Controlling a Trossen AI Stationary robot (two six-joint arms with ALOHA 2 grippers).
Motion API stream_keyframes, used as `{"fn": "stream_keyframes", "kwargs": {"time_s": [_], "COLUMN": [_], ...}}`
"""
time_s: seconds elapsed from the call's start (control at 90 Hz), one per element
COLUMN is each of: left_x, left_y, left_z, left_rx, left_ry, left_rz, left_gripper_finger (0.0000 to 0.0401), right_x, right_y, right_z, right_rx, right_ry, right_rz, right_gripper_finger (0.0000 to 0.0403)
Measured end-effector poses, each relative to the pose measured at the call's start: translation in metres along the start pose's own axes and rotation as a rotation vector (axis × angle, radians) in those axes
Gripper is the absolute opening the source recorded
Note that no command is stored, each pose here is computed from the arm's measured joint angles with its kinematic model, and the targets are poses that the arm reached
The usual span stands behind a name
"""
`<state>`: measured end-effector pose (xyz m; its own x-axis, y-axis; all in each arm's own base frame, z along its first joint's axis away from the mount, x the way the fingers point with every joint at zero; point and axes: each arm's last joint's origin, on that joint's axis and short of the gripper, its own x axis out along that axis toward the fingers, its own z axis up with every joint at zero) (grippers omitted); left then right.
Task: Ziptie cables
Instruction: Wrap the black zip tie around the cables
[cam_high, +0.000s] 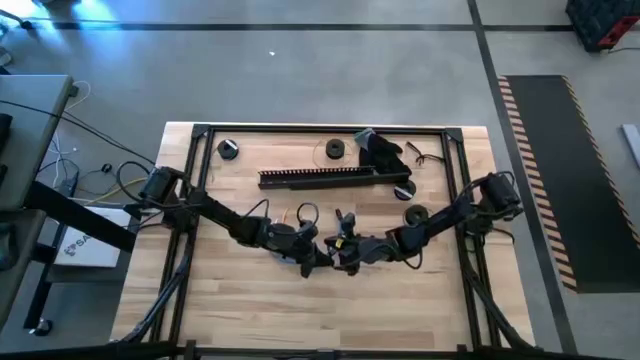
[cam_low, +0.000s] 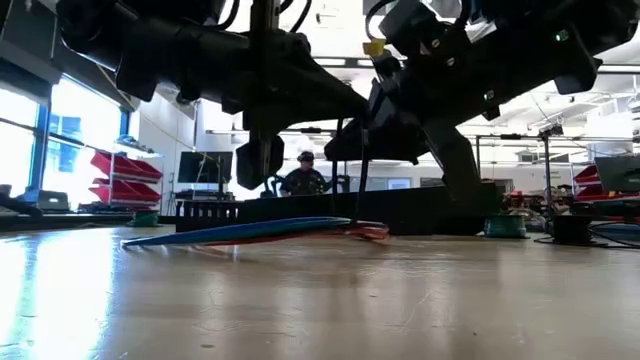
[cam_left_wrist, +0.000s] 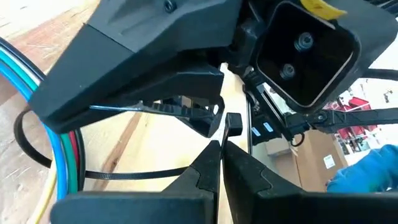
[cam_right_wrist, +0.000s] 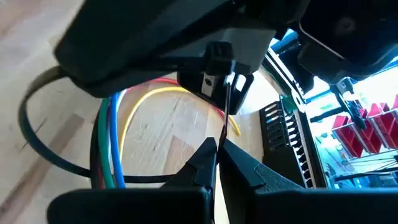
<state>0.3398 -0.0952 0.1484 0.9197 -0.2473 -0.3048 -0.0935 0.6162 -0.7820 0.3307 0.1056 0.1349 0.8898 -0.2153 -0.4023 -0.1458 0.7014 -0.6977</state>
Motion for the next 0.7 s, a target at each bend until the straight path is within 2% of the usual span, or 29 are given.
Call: {"fn": "stream_keyframes", "kwargs": {"time_s": [0.7], "left_x": [0.0], "left_y": [0.0032], "left_z": [0.0007], "left_rx": [-0.029], "left_ry": [0.004], "left_rz": [0.025], "left_gripper_finger": [0.0], "right_x": [-0.0018], "right_y": [0.001], "right_z": [0.0035], "right_rx": [-0.02], "right_ry": [-0.016], "right_rz": [-0.019], "right_gripper_finger": [0.0]}}
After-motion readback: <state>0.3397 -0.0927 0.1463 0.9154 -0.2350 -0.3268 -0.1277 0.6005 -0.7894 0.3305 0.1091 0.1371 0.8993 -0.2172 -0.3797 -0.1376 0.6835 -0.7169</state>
